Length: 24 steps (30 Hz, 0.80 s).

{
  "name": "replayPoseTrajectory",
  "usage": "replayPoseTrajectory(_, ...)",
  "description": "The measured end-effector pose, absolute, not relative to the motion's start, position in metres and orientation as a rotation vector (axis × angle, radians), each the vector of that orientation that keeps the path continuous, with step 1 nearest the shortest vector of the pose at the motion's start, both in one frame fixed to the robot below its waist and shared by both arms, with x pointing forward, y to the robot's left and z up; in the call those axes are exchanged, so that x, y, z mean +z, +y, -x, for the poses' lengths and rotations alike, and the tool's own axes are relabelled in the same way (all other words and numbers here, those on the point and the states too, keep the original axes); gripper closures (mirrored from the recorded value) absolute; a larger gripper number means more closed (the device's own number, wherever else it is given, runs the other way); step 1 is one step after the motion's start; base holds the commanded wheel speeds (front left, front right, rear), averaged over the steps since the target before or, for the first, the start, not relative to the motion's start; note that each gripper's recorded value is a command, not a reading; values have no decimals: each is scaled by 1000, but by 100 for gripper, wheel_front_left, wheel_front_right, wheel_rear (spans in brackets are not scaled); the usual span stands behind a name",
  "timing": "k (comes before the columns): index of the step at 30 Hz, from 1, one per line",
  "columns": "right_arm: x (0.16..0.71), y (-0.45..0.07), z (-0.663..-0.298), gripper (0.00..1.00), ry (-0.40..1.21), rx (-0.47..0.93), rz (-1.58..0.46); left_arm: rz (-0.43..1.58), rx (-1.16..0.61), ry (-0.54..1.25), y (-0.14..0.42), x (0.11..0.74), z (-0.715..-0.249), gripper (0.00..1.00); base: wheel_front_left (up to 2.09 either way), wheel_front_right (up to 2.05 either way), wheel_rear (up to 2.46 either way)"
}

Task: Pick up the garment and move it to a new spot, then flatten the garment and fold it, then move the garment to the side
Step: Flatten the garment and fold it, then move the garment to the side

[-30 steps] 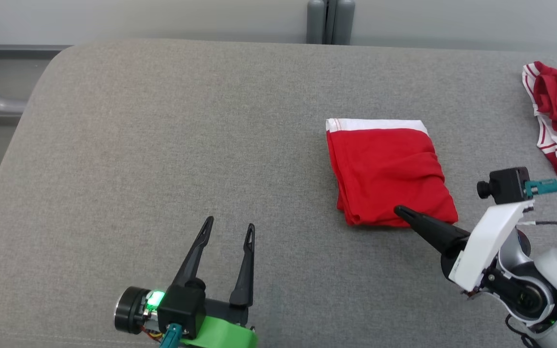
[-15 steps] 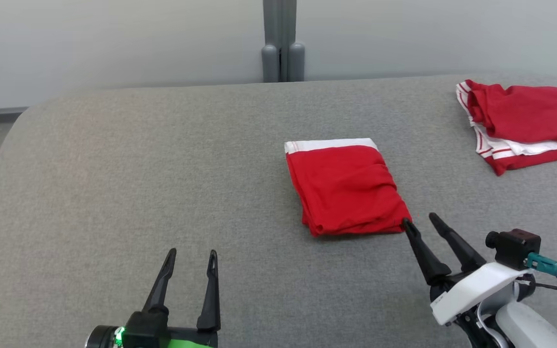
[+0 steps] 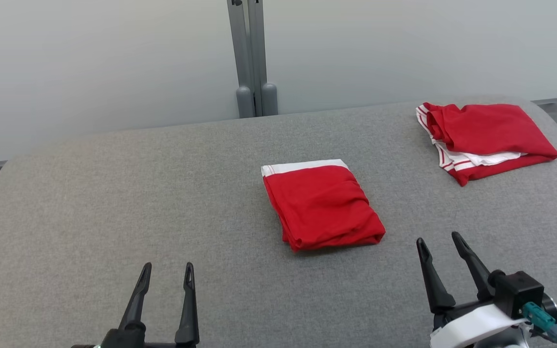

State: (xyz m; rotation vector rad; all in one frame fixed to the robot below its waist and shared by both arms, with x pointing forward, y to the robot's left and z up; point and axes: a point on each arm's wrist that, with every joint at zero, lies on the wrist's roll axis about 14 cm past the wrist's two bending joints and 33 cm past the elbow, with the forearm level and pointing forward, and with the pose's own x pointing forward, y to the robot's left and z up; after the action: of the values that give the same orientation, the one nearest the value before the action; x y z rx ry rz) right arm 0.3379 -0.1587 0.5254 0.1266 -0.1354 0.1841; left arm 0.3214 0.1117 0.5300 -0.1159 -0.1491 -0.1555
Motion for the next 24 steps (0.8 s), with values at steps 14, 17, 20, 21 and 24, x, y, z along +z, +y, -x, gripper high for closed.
replayPoseTrajectory(14, 514, -144, -317, 0, -109, 195, -153, 87, -147, -136, 117, 524, -309, 0, 0, 0, 0)
replayPoseTrajectory(17, 514, -144, -318, 0, -109, 198, -146, 86, -143, -124, 118, 520, -309, 0, 0, 0, 0)
replayPoseTrajectory(20, 515, -144, -319, 0, -110, 200, -142, 85, -137, -119, 120, 518, -308, 0, 0, 0, 0)
replayPoseTrajectory(21, 515, -143, -319, 0, -110, 201, -141, 85, -135, -118, 120, 517, -308, 0, 0, 0, 0)
replayPoseTrajectory(24, 515, -142, -319, 0, -111, 208, -132, 84, -129, -114, 122, 516, -307, 0, 0, 0, 0)
